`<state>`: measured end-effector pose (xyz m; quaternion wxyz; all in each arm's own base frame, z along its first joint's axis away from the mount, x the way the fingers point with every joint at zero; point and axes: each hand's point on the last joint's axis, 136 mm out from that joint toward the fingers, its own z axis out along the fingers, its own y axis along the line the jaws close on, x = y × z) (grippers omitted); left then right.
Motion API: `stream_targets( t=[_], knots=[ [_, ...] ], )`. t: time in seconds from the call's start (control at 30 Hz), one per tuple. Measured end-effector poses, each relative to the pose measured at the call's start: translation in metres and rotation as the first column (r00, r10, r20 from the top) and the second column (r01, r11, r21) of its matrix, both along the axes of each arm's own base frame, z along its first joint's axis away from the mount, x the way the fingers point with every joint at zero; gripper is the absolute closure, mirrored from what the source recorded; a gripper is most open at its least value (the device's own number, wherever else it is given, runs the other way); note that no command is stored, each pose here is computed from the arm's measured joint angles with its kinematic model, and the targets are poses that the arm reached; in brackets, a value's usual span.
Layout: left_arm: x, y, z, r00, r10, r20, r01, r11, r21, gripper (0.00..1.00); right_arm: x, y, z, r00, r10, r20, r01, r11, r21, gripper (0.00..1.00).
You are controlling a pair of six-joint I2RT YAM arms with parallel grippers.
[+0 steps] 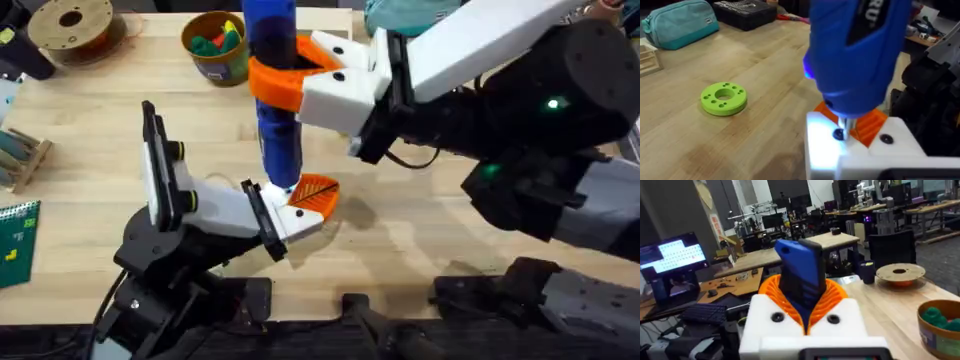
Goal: Pick up the gripper from the table and insert it into the empty holder that is missing its gripper. Then pick up a screw, insert it into the mounting hole, and use the screwdriver to tighten it. Finally, clean up the table by picking up the vegetable and placing it into the bucket.
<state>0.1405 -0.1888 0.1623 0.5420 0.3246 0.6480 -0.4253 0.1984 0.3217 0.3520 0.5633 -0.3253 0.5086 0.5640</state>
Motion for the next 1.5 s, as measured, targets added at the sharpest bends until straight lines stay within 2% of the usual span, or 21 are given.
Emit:
stream_targets(
  t=[0.3,1.0,1.5],
  knots=[
    [0.000,0.000,0.000,1.000,0.000,0.000,0.000,1.000,0.000,0.997,-0.002,-0.003,0.010,0.999,-0.003,0.036,0.002,0.999,0.032,0.969],
    [0.000,0.000,0.000,1.000,0.000,0.000,0.000,1.000,0.000,0.997,0.001,0.000,-0.003,1.000,-0.003,-0.008,0.003,1.000,-0.011,0.969],
    [0.000,0.000,0.000,1.000,0.000,-0.005,0.000,1.000,-0.002,0.997,0.001,0.001,-0.004,1.000,-0.004,-0.003,0.004,1.000,-0.015,0.969]
  ],
)
